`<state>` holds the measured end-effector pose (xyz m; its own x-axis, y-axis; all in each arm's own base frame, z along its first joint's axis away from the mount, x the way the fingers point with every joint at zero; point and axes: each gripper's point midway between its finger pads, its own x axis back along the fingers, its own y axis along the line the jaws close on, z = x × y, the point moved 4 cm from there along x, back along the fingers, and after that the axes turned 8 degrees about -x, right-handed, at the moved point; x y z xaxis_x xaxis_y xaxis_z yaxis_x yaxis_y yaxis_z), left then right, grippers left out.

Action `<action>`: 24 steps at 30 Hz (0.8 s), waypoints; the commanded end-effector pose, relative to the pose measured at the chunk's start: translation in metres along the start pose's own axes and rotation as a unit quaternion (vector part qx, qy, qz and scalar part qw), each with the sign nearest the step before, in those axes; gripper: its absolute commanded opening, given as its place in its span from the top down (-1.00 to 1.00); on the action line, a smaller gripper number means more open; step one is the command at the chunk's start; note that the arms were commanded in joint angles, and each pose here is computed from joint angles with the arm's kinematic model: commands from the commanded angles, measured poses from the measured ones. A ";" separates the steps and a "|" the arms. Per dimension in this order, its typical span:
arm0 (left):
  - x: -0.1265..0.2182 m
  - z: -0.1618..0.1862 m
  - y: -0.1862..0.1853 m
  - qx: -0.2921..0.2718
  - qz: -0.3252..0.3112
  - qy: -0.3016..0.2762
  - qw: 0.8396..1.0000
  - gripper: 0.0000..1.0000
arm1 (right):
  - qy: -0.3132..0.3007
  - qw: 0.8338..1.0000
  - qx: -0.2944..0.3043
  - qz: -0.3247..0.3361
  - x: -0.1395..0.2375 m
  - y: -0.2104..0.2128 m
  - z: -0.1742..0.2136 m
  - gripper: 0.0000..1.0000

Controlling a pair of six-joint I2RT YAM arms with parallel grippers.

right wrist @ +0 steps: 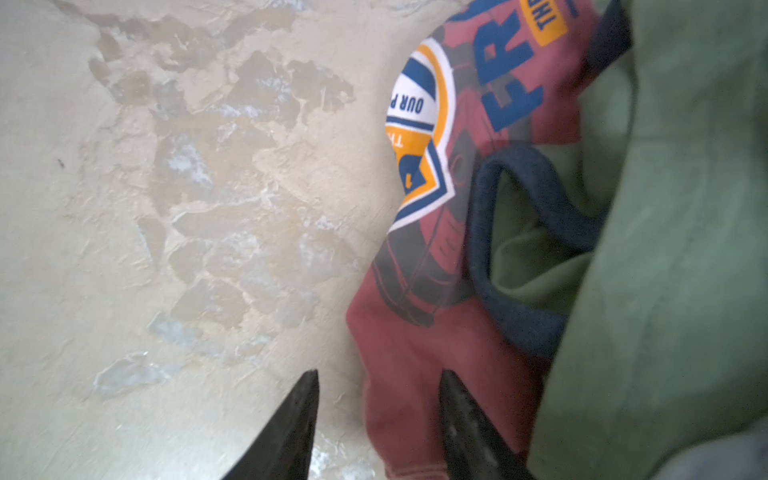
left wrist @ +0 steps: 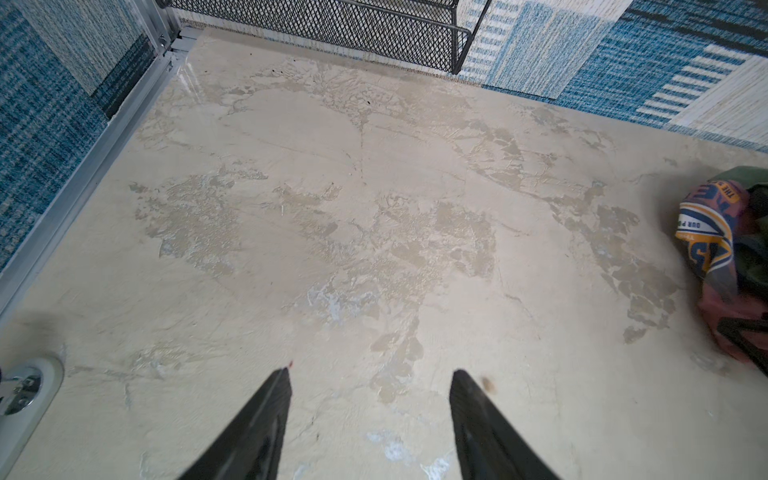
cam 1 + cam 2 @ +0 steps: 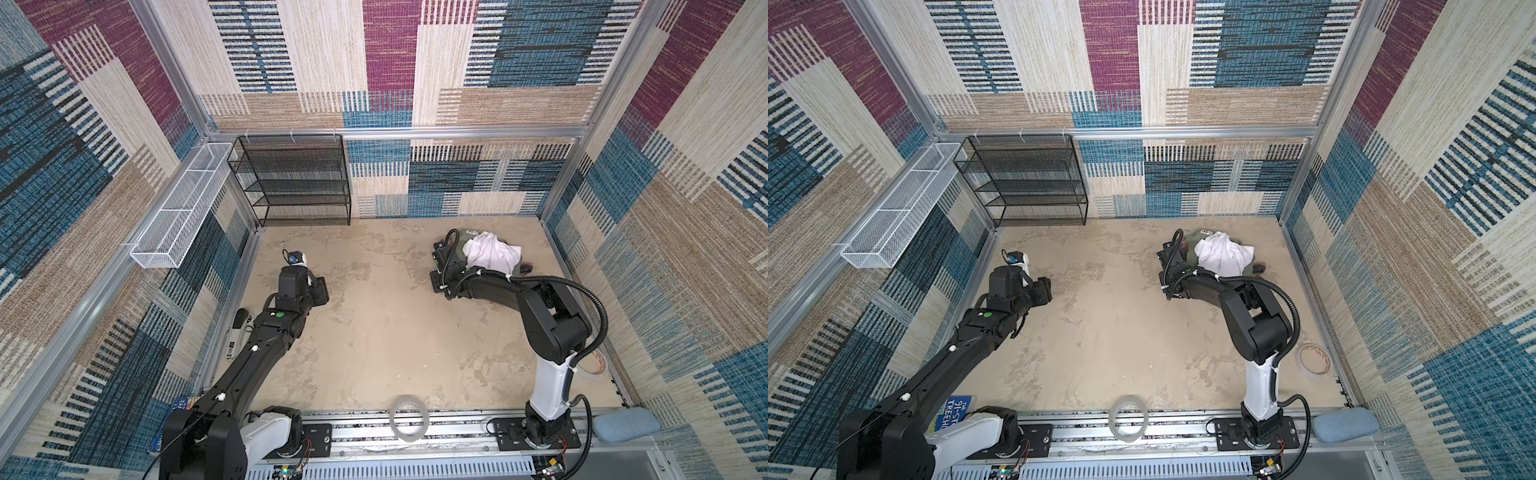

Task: Pick out a specific cloth from the pile
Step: 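Reach the right gripper to the maroon printed shirt at the pile's edge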

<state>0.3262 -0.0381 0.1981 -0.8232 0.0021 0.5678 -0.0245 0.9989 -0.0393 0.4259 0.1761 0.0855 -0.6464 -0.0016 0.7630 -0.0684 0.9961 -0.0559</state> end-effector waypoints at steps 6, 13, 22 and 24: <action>-0.001 -0.002 -0.001 0.005 0.001 -0.001 1.000 -0.29 | -0.015 0.999 0.000 0.035 -0.009 -0.005 -0.007 0.06; -0.001 -0.001 0.001 0.002 -0.005 0.001 1.000 -0.29 | -0.015 0.999 0.001 0.043 -0.018 -0.003 -0.008 0.35; -0.001 -0.003 0.002 0.000 -0.010 0.001 1.000 -0.28 | -0.045 0.998 -0.017 0.037 -0.006 -0.004 -0.021 1.00; -0.002 -0.003 0.003 0.002 -0.012 0.000 1.000 -0.28 | -0.059 0.998 -0.022 0.028 0.000 -0.003 -0.026 1.00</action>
<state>0.3279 -0.0367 0.1973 -0.8206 -0.0113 0.5713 -0.0351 0.9989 -0.0306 0.4382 0.1703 0.0843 -0.6769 0.0794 0.7318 -0.0105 0.9930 -0.1175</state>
